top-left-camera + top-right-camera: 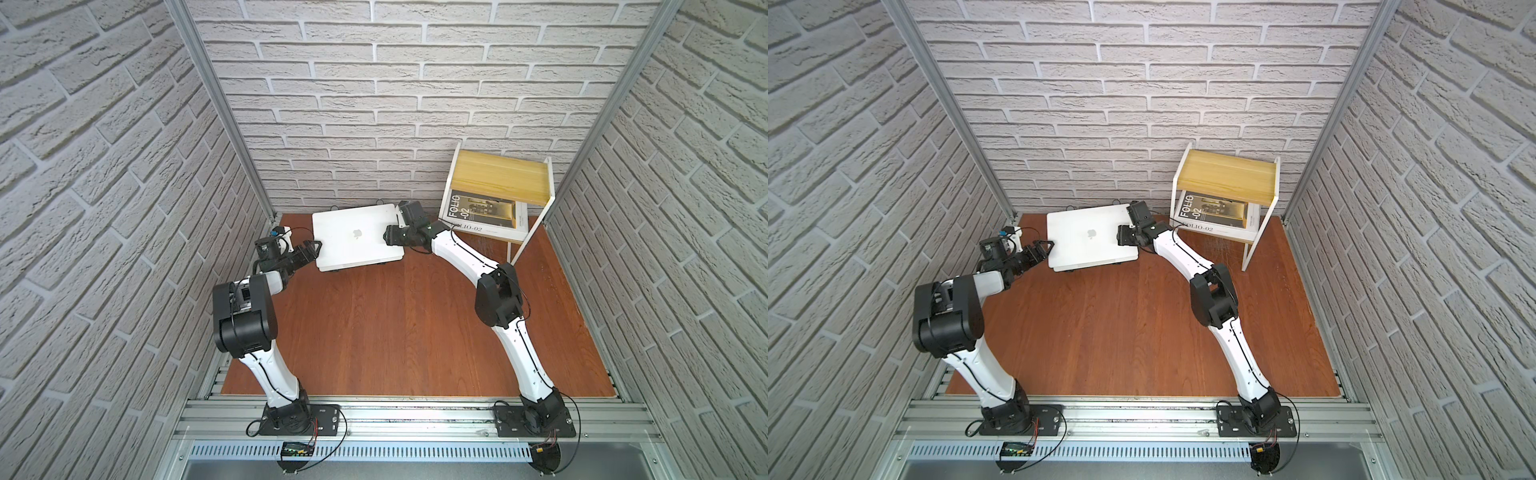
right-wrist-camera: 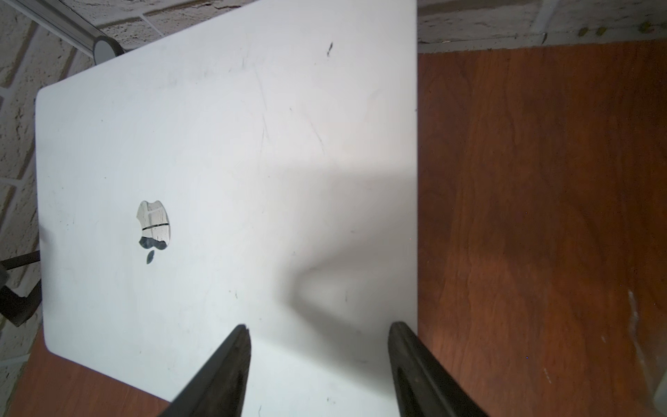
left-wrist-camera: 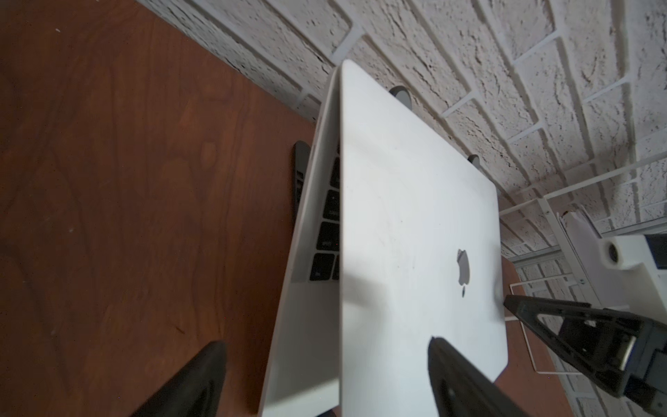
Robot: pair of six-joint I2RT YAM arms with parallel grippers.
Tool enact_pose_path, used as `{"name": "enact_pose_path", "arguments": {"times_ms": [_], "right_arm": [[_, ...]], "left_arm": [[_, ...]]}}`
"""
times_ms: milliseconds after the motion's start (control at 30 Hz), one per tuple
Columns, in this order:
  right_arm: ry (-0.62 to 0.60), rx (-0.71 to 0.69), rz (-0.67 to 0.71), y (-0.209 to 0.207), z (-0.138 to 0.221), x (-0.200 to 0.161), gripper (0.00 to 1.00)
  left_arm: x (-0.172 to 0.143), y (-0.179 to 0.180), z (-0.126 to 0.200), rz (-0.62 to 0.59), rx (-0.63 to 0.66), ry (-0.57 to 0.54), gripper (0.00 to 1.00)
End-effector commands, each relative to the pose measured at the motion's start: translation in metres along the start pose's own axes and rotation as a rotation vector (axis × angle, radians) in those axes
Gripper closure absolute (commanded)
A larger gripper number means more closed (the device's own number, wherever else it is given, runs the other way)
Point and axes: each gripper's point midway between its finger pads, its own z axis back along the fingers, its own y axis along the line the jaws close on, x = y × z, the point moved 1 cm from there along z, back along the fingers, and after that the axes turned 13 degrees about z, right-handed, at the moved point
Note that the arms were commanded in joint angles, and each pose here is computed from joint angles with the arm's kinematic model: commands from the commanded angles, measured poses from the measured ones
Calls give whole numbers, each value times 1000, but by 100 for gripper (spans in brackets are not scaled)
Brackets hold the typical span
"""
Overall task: Close the laptop lid and set it aside
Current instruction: Close the lid of the laptop.
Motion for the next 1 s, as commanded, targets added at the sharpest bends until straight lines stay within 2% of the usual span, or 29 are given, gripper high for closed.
{"name": "enact_pose_path", "arguments": {"times_ms": [0, 400, 533, 967], "right_arm": [[17, -15, -40, -19, -6, -7, 34], [3, 12, -48, -23, -17, -1, 30], [11, 2, -49, -24, -23, -6, 30], [29, -68, -46, -37, -45, -21, 28]], "left_arm": [[23, -17, -3, -62, -74, -43, 10], [13, -3, -28, -85, -33, 18, 15], [6, -1, -32, -112, 9, 38, 16], [-7, 16, -39, -79, 104, 124, 18]]}}
